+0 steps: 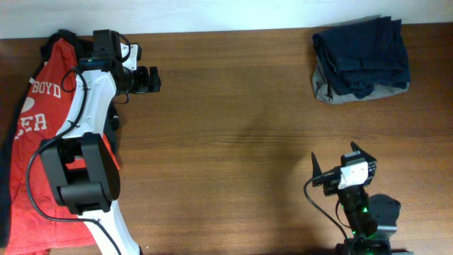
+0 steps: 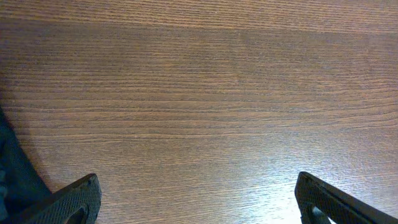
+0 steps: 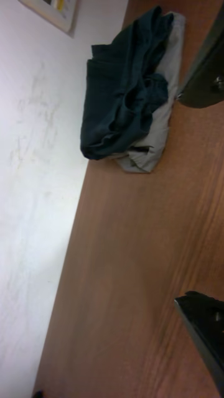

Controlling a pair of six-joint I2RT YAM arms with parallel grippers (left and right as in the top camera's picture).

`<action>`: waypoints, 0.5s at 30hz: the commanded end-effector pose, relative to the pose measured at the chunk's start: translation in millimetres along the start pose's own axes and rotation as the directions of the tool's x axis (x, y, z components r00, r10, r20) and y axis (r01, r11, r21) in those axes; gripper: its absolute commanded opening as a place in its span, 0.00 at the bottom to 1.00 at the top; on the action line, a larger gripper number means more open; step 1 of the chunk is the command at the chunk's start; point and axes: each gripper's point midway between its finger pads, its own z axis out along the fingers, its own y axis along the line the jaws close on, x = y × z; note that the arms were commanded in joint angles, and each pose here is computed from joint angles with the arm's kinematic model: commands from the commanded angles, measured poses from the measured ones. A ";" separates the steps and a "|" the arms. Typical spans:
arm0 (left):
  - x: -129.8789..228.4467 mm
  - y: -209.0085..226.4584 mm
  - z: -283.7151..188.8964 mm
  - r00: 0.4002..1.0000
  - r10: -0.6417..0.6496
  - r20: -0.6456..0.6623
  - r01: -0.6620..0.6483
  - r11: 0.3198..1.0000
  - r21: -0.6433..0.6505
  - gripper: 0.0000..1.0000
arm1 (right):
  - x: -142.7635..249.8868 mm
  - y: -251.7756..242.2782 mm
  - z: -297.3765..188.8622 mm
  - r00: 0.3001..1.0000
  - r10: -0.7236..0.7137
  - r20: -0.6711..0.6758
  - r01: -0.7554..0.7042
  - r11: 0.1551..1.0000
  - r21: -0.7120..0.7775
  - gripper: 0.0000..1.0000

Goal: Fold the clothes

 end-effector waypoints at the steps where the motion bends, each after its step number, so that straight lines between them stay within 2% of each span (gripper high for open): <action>1: -4.0 -1.1 0.7 1.000 0.008 0.007 -0.008 1.000 0.002 0.99 | 4.8 2.2 -4.4 0.999 0.006 0.047 -0.007 1.000 0.007 0.99; 15: -4.0 -1.0 0.7 1.000 0.007 0.008 -0.007 1.000 0.001 0.99 | 6.7 3.2 -11.9 0.996 -0.005 0.085 0.003 1.000 0.022 0.99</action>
